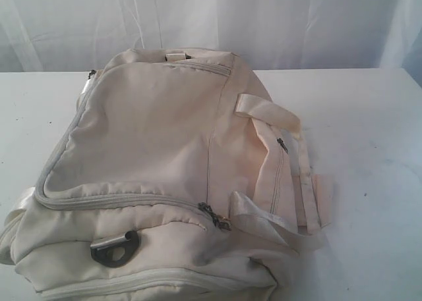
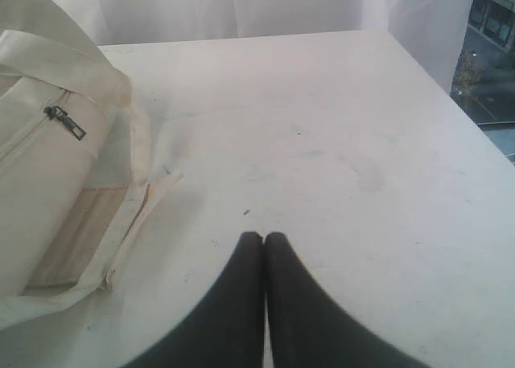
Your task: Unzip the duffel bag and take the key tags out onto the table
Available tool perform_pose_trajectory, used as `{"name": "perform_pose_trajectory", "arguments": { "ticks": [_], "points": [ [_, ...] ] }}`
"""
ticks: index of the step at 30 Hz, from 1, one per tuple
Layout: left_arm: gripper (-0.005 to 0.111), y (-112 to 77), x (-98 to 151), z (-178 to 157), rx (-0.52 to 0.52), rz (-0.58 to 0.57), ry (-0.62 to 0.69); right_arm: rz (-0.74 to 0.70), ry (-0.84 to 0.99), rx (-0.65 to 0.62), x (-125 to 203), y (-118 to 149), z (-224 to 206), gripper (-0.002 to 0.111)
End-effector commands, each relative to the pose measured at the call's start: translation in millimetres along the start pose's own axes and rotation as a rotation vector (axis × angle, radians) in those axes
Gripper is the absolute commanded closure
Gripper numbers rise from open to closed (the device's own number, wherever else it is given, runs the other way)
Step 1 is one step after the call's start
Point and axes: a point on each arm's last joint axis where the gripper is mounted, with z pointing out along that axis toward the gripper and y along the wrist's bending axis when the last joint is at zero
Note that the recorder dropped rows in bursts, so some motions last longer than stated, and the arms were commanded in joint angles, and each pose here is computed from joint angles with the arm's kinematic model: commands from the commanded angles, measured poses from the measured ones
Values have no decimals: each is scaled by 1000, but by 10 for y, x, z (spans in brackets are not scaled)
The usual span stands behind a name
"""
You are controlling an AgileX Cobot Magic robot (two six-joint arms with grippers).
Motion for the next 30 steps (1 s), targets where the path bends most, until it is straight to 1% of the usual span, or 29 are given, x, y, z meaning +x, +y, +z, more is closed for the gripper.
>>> {"name": "perform_pose_trajectory", "arguments": {
  "ticks": [1, 10, 12, 16, 17, 18, 20, 26, 30],
  "points": [
    [107, -1, 13, 4, 0, -6, 2, -9, -8, 6, 7, -4, 2, 108],
    [107, -2, 10, 4, 1, -18, -2, -9, -8, 6, 7, -4, 2, 108],
    [107, -16, -22, 3, 19, -124, -36, -9, -8, 6, 7, -4, 2, 108],
    [107, -33, -187, -19, 95, -548, -205, -9, -8, 6, 7, -4, 2, 108],
    [107, -26, -221, -27, 108, -630, -242, -9, -8, 6, 7, -4, 2, 108],
    [107, -14, -252, -35, 113, -675, -277, -9, -8, 6, 7, -4, 2, 108],
    [107, 11, -302, -52, 112, -702, -342, -9, -8, 6, 7, -4, 2, 108],
    [107, 89, -453, -128, 95, -708, -550, -9, -8, 6, 7, -4, 2, 108],
    [107, 112, -496, -159, 90, -708, -615, -9, -8, 6, 7, -4, 2, 108]
  ]
}}
